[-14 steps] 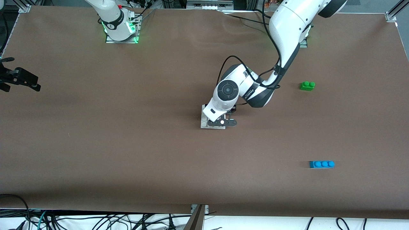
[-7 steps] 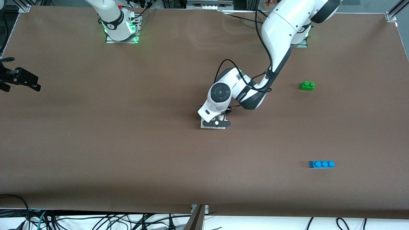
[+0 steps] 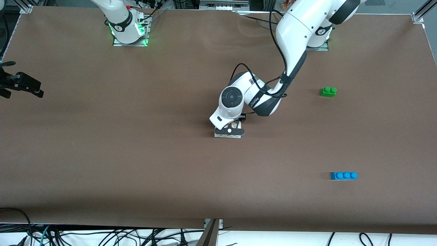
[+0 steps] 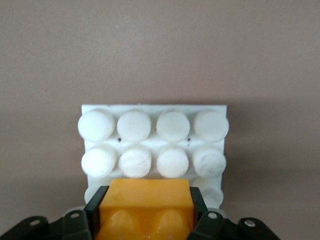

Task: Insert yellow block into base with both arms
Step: 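Lower the yellow block onto the base plate studs and press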

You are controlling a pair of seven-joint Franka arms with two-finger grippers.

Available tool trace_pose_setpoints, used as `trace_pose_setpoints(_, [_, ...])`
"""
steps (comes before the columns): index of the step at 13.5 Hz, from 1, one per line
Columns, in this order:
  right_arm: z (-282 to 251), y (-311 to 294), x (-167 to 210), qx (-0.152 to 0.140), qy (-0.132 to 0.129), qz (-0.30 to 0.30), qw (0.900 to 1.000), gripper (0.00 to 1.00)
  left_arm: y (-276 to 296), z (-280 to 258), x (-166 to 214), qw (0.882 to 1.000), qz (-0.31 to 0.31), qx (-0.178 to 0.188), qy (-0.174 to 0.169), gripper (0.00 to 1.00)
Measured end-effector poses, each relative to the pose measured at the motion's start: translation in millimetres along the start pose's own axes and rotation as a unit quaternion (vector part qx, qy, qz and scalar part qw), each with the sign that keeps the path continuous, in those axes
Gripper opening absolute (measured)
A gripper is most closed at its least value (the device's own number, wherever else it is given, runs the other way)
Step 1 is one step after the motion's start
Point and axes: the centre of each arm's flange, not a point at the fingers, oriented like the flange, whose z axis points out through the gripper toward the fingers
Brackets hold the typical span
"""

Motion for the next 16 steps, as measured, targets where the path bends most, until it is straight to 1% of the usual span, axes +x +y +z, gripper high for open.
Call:
trace_pose_setpoints(2, [0.0, 0.0, 0.0, 0.0, 0.0, 0.0, 1.0, 1.0, 0.6, 0.5, 0.7, 1.0, -0.002, -0.003, 0.003, 0.68])
trace_pose_setpoints(6, [0.0, 0.0, 0.0, 0.0, 0.0, 0.0, 1.0, 1.0, -0.2, 1.6, 1.4, 1.0, -0.004, 0.007, 0.011, 0.68])
trace_pose_setpoints(16, [0.0, 0.0, 0.0, 0.0, 0.0, 0.0, 1.0, 1.0, 6.6, 2.7, -4.8, 1.0, -0.003, 0.008, 0.01, 0.68])
